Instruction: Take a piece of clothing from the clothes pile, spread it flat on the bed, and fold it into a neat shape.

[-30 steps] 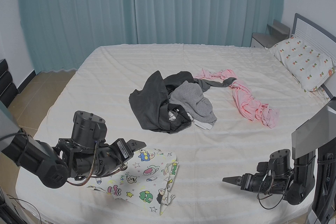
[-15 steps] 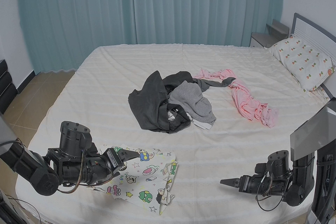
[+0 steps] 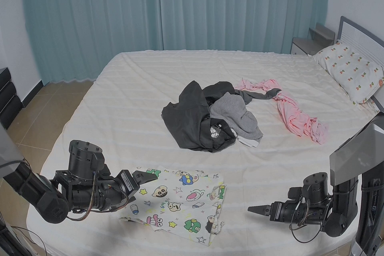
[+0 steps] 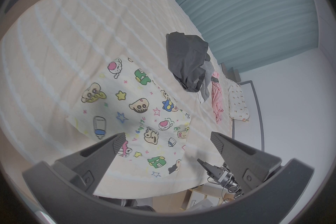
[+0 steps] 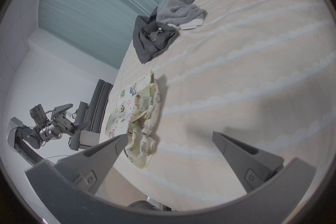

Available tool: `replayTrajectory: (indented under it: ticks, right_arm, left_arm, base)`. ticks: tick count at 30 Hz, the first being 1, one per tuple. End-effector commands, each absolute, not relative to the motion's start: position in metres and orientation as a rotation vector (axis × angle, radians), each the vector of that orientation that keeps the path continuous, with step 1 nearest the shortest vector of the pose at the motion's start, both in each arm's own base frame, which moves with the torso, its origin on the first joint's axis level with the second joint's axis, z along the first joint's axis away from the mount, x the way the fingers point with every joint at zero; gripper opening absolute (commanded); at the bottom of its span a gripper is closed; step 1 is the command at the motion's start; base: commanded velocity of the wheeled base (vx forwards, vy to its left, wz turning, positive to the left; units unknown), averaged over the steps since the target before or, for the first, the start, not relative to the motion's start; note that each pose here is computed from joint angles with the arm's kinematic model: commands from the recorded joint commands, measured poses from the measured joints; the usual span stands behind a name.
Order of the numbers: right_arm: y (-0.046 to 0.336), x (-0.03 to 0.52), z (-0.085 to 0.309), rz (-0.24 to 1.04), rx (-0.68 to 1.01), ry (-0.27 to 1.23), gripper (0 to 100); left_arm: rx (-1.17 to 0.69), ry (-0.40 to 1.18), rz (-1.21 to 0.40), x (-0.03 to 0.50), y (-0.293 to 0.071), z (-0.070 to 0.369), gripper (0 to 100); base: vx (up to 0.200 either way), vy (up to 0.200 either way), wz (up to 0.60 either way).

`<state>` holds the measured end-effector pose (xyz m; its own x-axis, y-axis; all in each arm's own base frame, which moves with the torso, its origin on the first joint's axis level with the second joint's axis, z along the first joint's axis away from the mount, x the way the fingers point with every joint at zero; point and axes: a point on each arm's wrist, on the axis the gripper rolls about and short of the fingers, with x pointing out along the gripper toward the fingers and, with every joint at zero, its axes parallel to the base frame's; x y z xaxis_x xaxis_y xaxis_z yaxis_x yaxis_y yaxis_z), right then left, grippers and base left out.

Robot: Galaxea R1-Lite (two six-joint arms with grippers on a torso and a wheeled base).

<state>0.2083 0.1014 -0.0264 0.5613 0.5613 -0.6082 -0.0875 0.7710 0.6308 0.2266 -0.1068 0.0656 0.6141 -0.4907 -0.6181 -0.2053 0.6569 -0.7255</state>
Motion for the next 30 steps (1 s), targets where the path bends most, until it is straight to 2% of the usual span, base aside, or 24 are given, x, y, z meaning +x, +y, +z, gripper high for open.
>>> replayTrajectory:
  ticks: [1,16,25,30]
  right_arm:
    - [0.105,0.207,-0.025,0.431,0.583,0.895,100]
    - [0.129,0.191,-0.024,0.539,0.536,0.938,100]
    - [0.133,0.184,-0.023,0.554,0.51,0.95,100]
    - [0.14,0.182,-0.026,0.57,0.492,0.955,100]
  left_arm:
    - [-0.864,0.935,-0.183,0.225,-0.106,0.059,100]
    - [-0.862,0.912,-0.213,0.221,-0.107,0.04,100]
    - [-0.861,0.918,-0.209,0.222,-0.108,0.037,100]
    - [-0.859,0.919,-0.209,0.223,-0.108,0.036,100]
  base:
    - [0.0,0.2,0.0]
    - [0.0,0.0,0.0]
    - [-0.2,0.0,0.0]
    - [0.0,0.0,0.0]
